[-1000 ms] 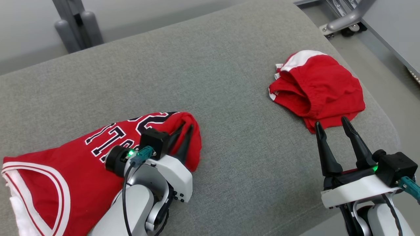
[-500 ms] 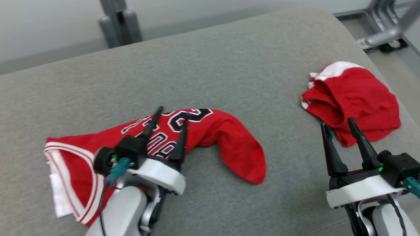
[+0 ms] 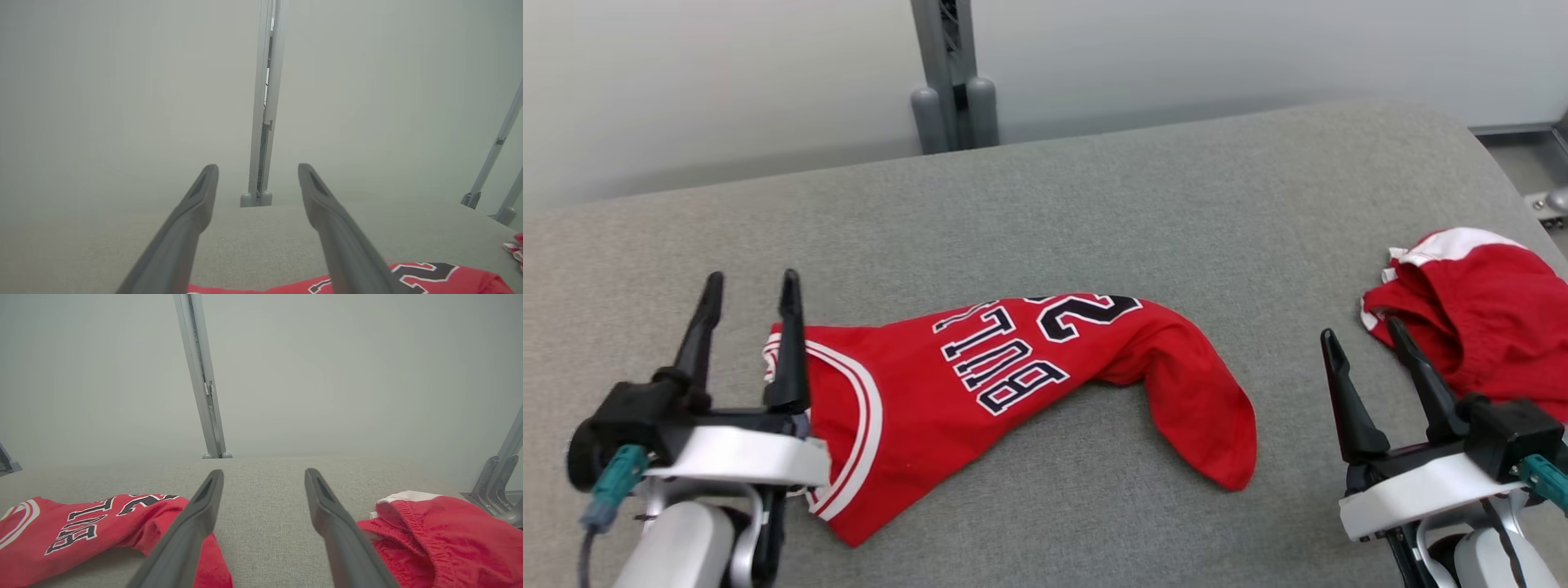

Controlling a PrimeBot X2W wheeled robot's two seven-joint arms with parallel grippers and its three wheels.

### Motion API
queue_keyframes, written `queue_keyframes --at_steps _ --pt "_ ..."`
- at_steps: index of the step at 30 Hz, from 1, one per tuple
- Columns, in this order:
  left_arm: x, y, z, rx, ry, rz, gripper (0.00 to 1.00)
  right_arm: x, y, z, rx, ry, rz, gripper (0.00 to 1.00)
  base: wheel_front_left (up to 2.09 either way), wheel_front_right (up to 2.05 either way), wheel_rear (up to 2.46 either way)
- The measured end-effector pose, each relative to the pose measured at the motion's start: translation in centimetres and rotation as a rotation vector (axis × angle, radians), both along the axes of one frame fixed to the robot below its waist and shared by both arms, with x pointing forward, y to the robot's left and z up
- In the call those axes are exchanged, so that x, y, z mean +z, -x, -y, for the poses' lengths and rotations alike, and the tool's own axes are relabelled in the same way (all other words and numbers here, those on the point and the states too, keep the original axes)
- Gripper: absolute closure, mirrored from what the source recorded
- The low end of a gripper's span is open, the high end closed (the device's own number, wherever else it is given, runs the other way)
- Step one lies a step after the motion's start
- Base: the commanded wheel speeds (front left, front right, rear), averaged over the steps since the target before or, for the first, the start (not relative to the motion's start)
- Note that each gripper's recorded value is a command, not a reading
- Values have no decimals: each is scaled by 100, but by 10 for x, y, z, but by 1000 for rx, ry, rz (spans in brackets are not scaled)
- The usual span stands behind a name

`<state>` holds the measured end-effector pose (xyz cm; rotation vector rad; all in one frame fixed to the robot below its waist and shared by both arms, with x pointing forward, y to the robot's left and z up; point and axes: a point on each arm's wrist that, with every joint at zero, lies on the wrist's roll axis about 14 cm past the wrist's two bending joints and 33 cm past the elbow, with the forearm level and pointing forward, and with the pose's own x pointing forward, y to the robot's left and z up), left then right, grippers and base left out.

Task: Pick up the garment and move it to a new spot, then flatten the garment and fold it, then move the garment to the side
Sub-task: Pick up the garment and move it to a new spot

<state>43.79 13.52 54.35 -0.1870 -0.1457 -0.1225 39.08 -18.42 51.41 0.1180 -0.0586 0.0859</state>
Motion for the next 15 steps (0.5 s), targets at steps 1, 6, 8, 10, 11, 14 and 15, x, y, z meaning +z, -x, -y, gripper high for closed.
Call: queue_keyframes --at_steps 1,6,8,10,11,14,15 --pt "3 2 -8 17 -6 8 0 1 1 -2 7 2 1 0 0 0 0" --pt "10 15 -34 45 -12 28 0 5 3 -11 35 8 9 0 0 0 0" --pt "9 19 -42 46 -16 25 0 6 5 -12 41 11 12 0 0 0 0" --pt "3 24 -52 52 -30 9 0 5 8 -12 44 14 7 0 0 0 0" --pt "0 27 -57 57 -32 1 0 4 10 -13 45 15 4 0 0 0 0" --pt "-6 37 -64 59 -40 -18 0 5 15 -11 43 18 5 0 0 0 0" --pt "-8 41 -65 63 -45 -23 0 5 17 -11 42 20 3 0 0 0 0"
